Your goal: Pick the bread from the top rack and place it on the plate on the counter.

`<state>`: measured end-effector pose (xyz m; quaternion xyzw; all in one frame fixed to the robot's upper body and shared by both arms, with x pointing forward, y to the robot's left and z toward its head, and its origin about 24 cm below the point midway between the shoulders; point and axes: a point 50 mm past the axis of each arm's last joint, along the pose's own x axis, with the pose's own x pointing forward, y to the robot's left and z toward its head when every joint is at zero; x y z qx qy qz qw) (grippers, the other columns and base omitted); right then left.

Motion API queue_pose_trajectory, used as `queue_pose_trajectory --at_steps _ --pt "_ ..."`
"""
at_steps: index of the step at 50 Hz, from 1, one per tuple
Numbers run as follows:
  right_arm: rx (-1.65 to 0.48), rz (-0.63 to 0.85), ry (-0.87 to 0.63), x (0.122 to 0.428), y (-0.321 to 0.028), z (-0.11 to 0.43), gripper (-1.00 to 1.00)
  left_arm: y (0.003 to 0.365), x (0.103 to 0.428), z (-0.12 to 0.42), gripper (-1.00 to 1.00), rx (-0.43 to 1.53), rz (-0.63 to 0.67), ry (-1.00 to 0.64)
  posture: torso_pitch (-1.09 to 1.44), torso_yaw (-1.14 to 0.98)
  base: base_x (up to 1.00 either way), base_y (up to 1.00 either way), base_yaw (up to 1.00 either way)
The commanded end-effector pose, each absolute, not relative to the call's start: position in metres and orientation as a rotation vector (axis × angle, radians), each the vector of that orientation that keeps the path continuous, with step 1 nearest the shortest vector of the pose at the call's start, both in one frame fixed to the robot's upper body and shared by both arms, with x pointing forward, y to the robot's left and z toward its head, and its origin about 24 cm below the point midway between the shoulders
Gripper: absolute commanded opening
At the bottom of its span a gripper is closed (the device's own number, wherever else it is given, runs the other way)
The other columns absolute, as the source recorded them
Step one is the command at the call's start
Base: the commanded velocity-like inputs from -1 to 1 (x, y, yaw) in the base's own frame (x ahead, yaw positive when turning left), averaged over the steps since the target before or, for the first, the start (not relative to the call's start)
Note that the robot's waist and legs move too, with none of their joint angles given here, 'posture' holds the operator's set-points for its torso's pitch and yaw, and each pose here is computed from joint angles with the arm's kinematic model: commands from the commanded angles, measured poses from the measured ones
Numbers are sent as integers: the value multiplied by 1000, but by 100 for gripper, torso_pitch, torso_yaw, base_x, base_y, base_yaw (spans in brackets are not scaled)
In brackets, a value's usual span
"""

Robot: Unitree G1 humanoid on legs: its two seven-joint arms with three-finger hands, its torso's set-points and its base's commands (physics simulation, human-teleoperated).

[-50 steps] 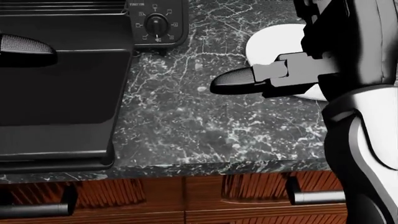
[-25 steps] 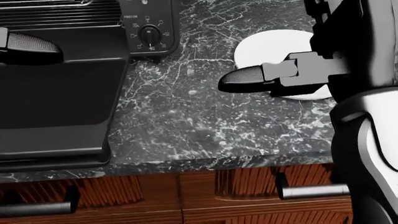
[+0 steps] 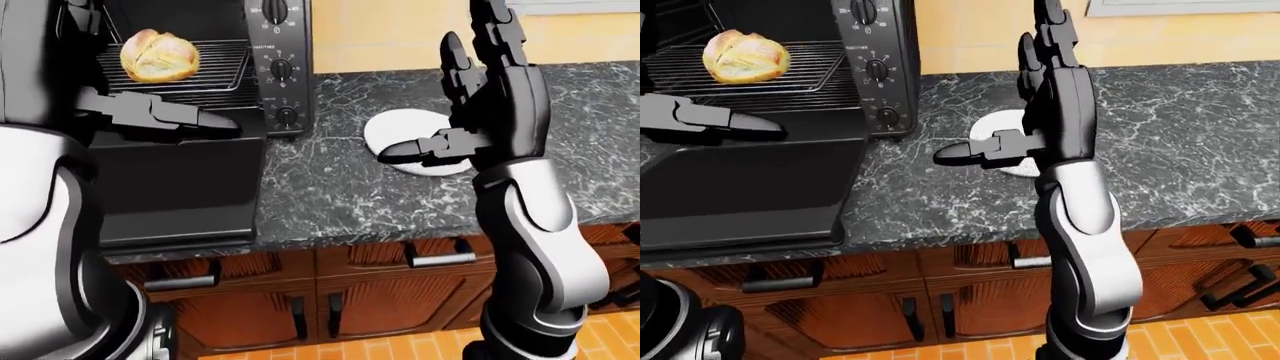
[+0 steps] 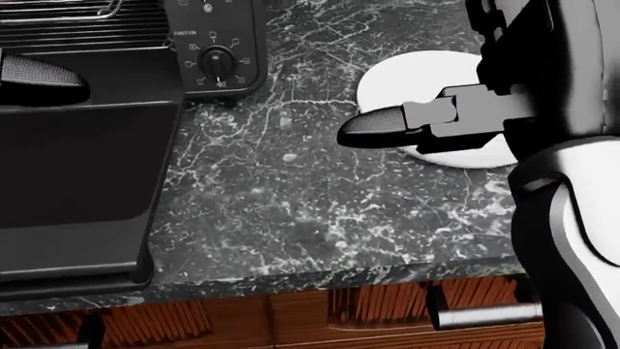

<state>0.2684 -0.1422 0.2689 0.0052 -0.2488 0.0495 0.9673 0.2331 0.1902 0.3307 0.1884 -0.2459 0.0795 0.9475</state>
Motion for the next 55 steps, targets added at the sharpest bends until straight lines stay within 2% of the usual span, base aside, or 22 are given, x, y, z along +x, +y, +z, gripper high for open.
queue_pose_trajectory --at_steps 1,9,11,30,44,55 --pt "14 158 -609 257 -134 286 100 196 224 343 100 386 218 -574 0 0 0 0 0" --pt "11 156 -613 259 -133 286 100 196 225 347 100 385 217 -581 0 0 0 0 0" --pt "11 155 -611 260 -132 286 100 196 225 349 100 321 216 -585 0 0 0 0 0" --pt "11 150 -602 261 -134 280 100 209 235 383 100 354 234 -584 0 0 0 0 0" --pt "5 146 -605 258 -135 283 100 222 274 395 100 340 238 -526 0 0 0 0 0" --pt "3 147 -606 255 -136 283 100 229 308 378 100 343 247 -378 0 0 0 0 0"
